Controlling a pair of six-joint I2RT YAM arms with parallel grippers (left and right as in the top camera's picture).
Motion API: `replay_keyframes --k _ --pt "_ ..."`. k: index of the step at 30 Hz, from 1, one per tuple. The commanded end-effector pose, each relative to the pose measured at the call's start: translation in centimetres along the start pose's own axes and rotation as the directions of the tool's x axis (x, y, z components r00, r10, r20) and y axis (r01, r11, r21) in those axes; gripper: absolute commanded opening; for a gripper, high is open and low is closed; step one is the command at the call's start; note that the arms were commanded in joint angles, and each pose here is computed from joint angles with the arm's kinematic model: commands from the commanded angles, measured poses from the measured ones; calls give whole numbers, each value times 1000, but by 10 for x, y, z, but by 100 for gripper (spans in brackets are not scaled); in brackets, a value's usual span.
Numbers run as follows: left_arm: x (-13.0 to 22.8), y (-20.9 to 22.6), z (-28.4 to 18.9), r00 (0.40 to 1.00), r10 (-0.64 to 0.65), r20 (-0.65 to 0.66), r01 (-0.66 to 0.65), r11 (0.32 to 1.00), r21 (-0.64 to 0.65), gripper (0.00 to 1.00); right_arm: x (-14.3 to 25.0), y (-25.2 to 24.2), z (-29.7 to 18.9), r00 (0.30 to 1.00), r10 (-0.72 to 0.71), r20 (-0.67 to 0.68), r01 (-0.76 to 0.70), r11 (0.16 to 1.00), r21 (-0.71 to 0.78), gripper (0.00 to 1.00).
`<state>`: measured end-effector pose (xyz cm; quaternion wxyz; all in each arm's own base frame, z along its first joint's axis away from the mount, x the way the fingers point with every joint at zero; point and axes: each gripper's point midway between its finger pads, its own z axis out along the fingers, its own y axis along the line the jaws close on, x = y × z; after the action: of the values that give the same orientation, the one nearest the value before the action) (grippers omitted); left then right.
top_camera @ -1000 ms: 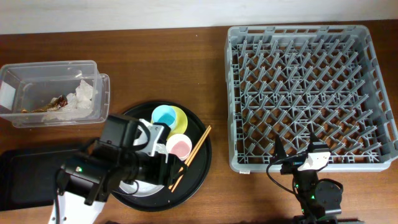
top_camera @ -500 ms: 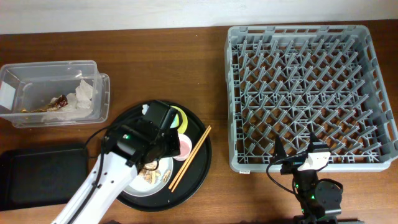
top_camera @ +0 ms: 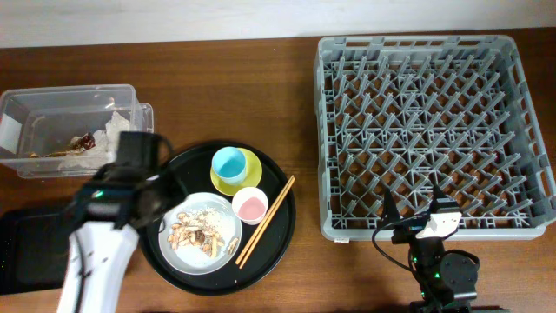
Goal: Sort waste into correct bins and load items into the dishwasher rack
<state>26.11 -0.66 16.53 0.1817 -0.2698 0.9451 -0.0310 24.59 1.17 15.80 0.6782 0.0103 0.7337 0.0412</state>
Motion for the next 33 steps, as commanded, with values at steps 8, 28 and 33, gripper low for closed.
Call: replay_keyframes --k 8,28,33 --pt "-17 65 -47 952 -269 145 269 963 17 99 3 -3 0 1000 0 -4 0 1000 15 98" --pt "-15 66 -47 953 -269 139 269 963 13 99 -1 39 -4 975 217 -46 -222 949 -225 98" --pt "-15 66 -47 953 -269 139 269 963 13 99 -4 130 -60 743 437 -507 -670 487 -561 98"
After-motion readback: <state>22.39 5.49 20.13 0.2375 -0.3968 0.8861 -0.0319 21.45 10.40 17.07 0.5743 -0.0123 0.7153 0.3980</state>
